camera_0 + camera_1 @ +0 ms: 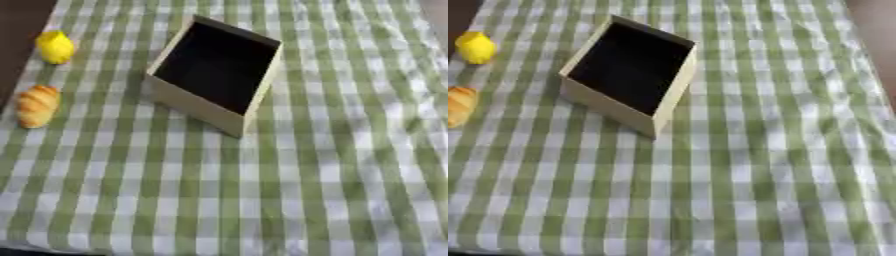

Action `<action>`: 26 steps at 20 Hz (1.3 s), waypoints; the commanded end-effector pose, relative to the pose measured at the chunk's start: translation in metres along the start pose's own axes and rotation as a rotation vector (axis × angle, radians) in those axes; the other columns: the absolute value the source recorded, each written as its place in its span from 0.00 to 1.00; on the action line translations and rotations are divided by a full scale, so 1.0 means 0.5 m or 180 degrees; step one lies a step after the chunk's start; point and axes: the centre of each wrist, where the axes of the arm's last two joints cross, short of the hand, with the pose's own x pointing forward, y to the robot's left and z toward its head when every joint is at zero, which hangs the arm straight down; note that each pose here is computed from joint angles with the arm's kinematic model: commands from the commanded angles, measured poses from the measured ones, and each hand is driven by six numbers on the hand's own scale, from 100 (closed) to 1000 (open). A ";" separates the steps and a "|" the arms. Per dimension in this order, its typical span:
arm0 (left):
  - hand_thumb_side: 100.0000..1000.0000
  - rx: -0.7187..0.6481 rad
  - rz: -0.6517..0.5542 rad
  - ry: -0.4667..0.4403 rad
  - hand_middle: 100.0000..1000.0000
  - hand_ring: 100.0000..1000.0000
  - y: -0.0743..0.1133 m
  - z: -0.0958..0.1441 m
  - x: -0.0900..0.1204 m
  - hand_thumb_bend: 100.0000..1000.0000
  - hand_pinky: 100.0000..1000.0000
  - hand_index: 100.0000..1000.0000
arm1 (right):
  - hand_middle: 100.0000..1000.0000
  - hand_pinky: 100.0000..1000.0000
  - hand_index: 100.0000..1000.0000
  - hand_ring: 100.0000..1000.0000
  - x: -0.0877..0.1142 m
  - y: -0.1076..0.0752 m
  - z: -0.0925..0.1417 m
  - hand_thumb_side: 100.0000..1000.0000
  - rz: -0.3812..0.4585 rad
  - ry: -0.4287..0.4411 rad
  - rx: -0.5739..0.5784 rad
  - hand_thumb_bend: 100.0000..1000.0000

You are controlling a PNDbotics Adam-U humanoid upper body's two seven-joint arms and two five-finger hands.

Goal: Pick up objects on the table and place them in the box.

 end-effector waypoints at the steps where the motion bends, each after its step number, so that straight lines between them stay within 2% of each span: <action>1: 0.54 -0.0211 -0.0225 0.0034 0.79 0.80 0.019 -0.004 -0.009 0.48 0.73 0.89 | 0.71 0.89 0.88 0.78 0.014 -0.011 -0.015 0.50 0.0051 -0.0115 0.0058 0.00; 14: 0.47 -0.0796 -0.0257 -0.0047 0.75 0.82 -0.024 -0.030 -0.001 0.52 0.74 0.90 | 0.71 0.89 0.88 0.78 0.013 -0.006 -0.014 0.51 0.0032 -0.0104 0.0075 0.00; 17: 0.51 -0.0893 -0.0209 -0.0036 0.74 0.82 -0.030 -0.033 -0.003 0.53 0.74 0.89 | 0.71 0.89 0.88 0.78 0.013 -0.005 -0.013 0.51 0.0024 -0.0098 0.0073 0.00; 22: 0.52 -0.1048 -0.0278 0.0044 0.74 0.80 -0.035 -0.036 -0.004 0.59 0.75 0.88 | 0.71 0.89 0.88 0.78 0.013 -0.004 -0.012 0.52 0.0009 -0.0083 0.0078 0.00; 26: 0.51 -0.1189 -0.0430 0.0289 0.73 0.78 -0.052 -0.040 -0.013 0.59 0.73 0.86 | 0.71 0.89 0.88 0.78 0.012 -0.002 -0.011 0.52 -0.0008 -0.0079 0.0077 0.00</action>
